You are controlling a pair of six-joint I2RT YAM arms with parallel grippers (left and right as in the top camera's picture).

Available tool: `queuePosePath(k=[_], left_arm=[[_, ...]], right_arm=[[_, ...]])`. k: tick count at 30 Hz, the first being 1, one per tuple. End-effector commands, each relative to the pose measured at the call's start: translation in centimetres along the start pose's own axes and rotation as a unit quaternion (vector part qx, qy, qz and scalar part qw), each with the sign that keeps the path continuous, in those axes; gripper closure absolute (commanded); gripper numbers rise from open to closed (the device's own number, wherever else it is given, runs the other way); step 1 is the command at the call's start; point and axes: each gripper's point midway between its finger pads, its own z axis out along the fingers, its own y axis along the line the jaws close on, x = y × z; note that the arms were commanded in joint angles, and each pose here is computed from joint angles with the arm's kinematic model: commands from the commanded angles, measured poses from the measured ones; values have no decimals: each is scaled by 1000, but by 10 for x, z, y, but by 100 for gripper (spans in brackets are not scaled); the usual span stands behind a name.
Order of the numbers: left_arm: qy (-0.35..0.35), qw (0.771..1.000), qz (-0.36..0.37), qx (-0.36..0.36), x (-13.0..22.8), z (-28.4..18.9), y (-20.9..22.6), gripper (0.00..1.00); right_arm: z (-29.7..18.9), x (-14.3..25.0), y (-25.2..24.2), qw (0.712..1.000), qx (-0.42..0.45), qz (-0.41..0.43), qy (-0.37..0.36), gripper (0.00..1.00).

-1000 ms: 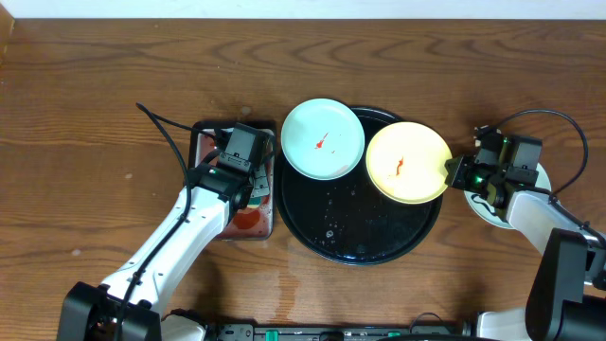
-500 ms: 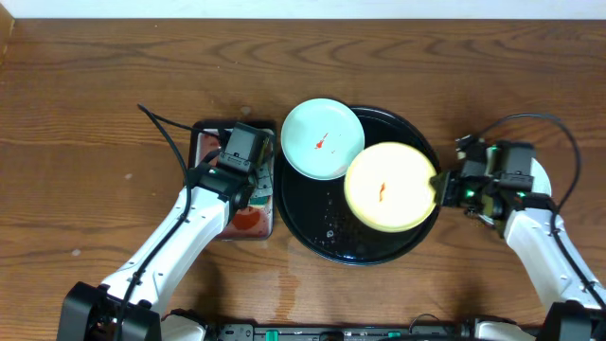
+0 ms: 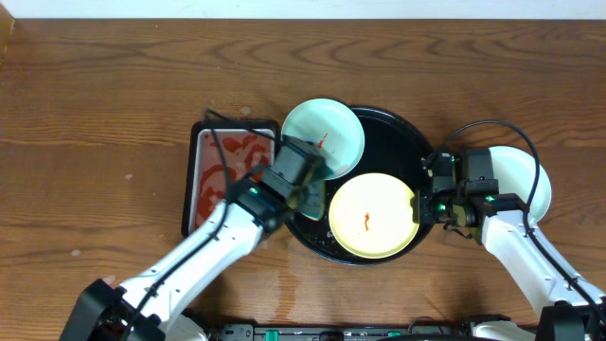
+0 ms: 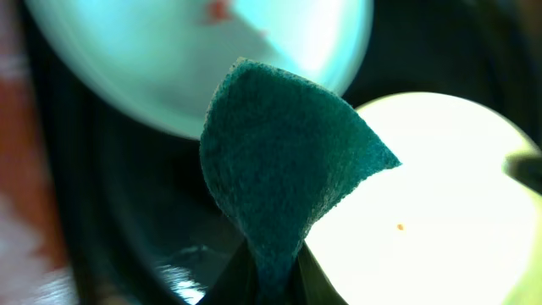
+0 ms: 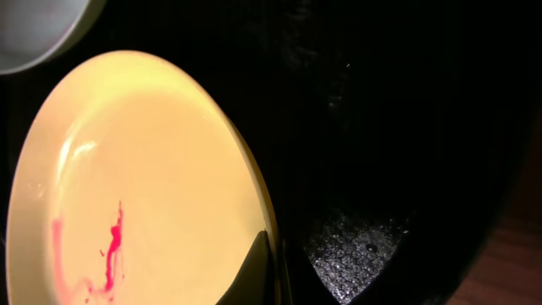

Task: Clean dirty plates on tray and stack at the side
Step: 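Carry the sponge from the basin over the yellow plate with left gripper, then scrub the yellow plate with the sponge while right gripper holds it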

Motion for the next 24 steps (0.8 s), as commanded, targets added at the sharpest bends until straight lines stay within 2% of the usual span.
queuePosePath(k=[1,13,17,18,24], left_arm=[[5,999,20,28,12,6,-29,92],[47,994,53,79,63,68,-91,92],[78,994,58,44,83,86,-75,92],[81,995,59,2,85,87,-57,92],[54,993,75,-78,74,77,-26,92]], right_arm=[[4,7,0,1000,7,-10,8,99],[8,10,0,1000,6,-13,4,99],[8,10,-1,1000,7,-13,5,99],[8,10,-2,1000,12,-12,4,99],[8,12,-5,1000,17,-12,7,99]])
